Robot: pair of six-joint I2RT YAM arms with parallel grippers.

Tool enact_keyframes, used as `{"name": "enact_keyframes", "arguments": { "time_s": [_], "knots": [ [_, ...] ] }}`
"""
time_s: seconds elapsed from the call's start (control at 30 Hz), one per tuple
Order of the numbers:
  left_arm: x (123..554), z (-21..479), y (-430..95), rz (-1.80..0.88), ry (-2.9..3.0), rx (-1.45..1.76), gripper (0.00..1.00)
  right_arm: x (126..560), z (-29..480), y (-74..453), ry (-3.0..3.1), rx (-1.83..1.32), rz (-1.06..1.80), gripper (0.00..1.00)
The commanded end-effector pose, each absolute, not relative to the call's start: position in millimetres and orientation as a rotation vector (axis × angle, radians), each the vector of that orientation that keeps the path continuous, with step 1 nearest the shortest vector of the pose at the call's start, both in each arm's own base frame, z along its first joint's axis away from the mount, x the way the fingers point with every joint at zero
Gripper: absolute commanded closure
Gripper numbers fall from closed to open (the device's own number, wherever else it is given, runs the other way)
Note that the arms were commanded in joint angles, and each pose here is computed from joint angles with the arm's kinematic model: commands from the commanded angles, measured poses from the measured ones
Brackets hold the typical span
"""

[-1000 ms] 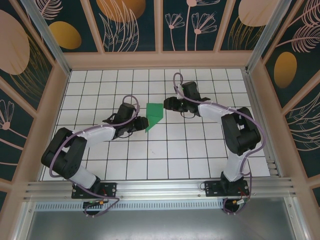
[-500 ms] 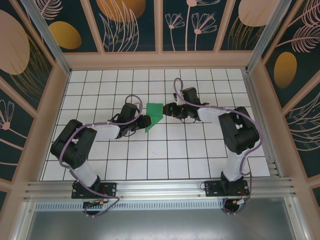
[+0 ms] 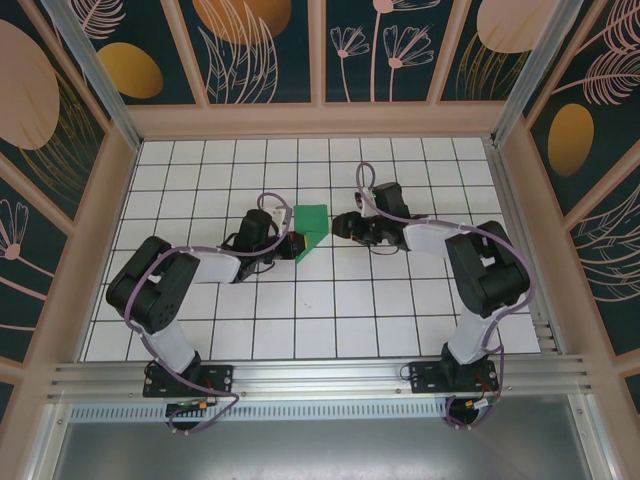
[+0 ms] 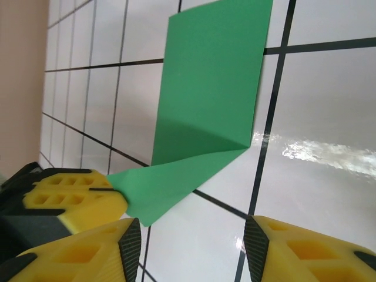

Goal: Fold a paper plane with a square sheet of paper (pick it up from the middle)
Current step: Third fold the triangle at the center of the table, then fourth fold the wing at the center of the table.

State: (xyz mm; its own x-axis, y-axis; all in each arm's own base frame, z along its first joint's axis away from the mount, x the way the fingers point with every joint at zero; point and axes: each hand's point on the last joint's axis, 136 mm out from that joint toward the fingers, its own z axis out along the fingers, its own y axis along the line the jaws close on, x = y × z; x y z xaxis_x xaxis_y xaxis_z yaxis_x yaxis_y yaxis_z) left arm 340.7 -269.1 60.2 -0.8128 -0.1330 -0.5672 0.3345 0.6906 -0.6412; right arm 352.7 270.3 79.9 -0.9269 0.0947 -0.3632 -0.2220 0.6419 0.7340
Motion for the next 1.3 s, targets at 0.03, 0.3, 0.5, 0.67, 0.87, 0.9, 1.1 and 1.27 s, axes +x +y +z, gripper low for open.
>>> {"name": "enact_keyframes", "arguments": {
  "time_s": [0.03,0.3,0.5,0.67,0.87,0.9,1.1,1.27],
  "knots": [
    [337.9,94.5,-277.3,-1.168,2.188,0.176,0.96,351.8,111.8,269.5,2.362,-0.103,1.312,0.47],
    [324.1,120.5,-277.8,-1.356,2.114,0.110,0.96,343.9,119.0,274.9,2.305,-0.057,1.482,0.46],
    [322.1,125.2,-276.2,-1.409,2.090,0.084,0.97,339.2,114.8,280.2,2.316,-0.051,1.554,0.46],
    [323.1,126.0,-274.8,-1.412,2.086,0.075,0.98,339.1,107.1,284.9,2.344,-0.060,1.573,0.45],
    [322.6,124.8,-274.1,-1.410,2.090,0.075,0.98,339.2,91.9,289.3,2.389,-0.056,1.584,0.45],
    [322.5,124.5,-274.3,-1.411,2.091,0.075,0.98,340.2,92.6,291.1,2.385,-0.062,1.588,0.45],
    [321.2,122.0,-274.5,-1.415,2.098,0.078,0.98,344.3,94.5,304.1,2.370,-0.113,1.629,0.49],
    [318.8,120.5,-274.5,-1.420,2.102,0.084,0.99,346.5,92.8,309.1,2.361,-0.117,1.663,0.52]
  ]
}}
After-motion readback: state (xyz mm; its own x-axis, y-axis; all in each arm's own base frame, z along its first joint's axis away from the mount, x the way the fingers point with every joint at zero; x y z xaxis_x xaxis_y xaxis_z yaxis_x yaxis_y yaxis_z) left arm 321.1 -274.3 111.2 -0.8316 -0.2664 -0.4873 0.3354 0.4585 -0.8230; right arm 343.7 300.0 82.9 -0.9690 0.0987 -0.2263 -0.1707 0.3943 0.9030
